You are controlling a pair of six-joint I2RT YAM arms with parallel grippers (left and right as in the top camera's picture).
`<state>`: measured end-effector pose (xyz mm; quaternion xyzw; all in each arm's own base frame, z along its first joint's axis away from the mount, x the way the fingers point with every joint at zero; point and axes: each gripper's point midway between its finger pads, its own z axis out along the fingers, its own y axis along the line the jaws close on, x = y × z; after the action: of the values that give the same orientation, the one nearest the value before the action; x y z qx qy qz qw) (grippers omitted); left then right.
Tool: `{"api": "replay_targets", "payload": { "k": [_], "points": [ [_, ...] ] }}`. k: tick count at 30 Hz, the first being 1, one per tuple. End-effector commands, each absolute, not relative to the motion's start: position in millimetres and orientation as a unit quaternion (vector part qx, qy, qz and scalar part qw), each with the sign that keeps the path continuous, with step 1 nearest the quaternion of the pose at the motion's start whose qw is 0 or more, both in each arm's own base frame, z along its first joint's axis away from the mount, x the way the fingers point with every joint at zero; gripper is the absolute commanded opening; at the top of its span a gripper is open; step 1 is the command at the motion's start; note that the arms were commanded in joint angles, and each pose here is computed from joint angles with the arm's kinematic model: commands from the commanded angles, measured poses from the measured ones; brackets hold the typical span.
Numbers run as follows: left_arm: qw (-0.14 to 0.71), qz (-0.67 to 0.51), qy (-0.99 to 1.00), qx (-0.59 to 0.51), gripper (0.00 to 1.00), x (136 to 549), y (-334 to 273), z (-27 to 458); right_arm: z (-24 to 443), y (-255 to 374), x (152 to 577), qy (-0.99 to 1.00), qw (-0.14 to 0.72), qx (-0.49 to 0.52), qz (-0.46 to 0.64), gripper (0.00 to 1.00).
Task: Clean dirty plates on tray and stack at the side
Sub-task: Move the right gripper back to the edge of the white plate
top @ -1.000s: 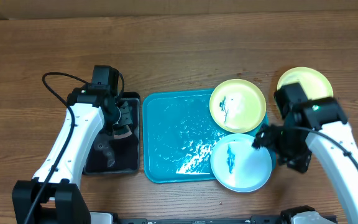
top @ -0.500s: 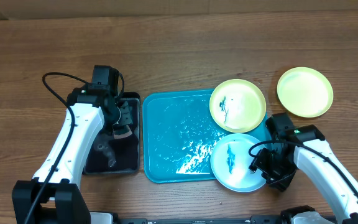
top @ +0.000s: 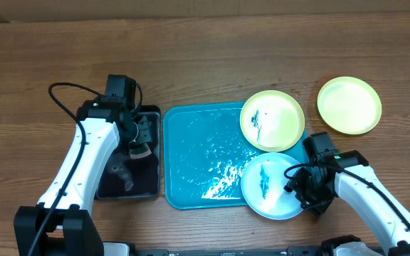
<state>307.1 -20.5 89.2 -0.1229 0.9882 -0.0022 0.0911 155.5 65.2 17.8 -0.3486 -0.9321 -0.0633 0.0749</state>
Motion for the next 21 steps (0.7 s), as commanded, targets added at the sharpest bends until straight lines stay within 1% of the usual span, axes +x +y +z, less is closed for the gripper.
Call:
{"api": "replay_targets", "payload": {
  "k": [1, 2, 4, 6, 7, 9, 11, 21],
  "points": [
    [0.091, -0.005, 0.990, -0.110, 0.04, 308, -22, 90, 16, 60, 160, -0.927, 0.057, -0.367, -0.054, 0.51],
    [0.091, -0.005, 0.990, -0.109, 0.04, 308, -22, 90, 16, 60, 161, -0.927, 0.055, -0.368, -0.054, 0.47],
    [0.090, -0.005, 0.990, -0.107, 0.04, 308, -22, 90, 16, 60, 161, -0.927, 0.053, -0.368, -0.054, 0.34],
    [0.091, -0.005, 0.990, -0.107, 0.04, 308, -22, 90, 16, 60, 161, -0.927, 0.054, -0.367, -0.053, 0.28],
    [0.091, -0.005, 0.990, -0.107, 0.04, 308, -22, 90, 16, 59, 160, -0.928, 0.055, -0.366, -0.052, 0.22],
    [0.091, -0.005, 0.990, -0.107, 0.04, 308, -22, 90, 16, 59, 158, -0.929, 0.058, -0.363, -0.050, 0.18],
    [0.091, -0.005, 0.990, -0.107, 0.04, 308, -22, 90, 16, 58, 156, -0.932, 0.061, -0.353, -0.048, 0.05],
    [0.092, -0.005, 0.990, -0.107, 0.04, 308, -22, 90, 18, 54, 137, -0.944, 0.093, -0.316, -0.029, 0.04]
  ]
}}
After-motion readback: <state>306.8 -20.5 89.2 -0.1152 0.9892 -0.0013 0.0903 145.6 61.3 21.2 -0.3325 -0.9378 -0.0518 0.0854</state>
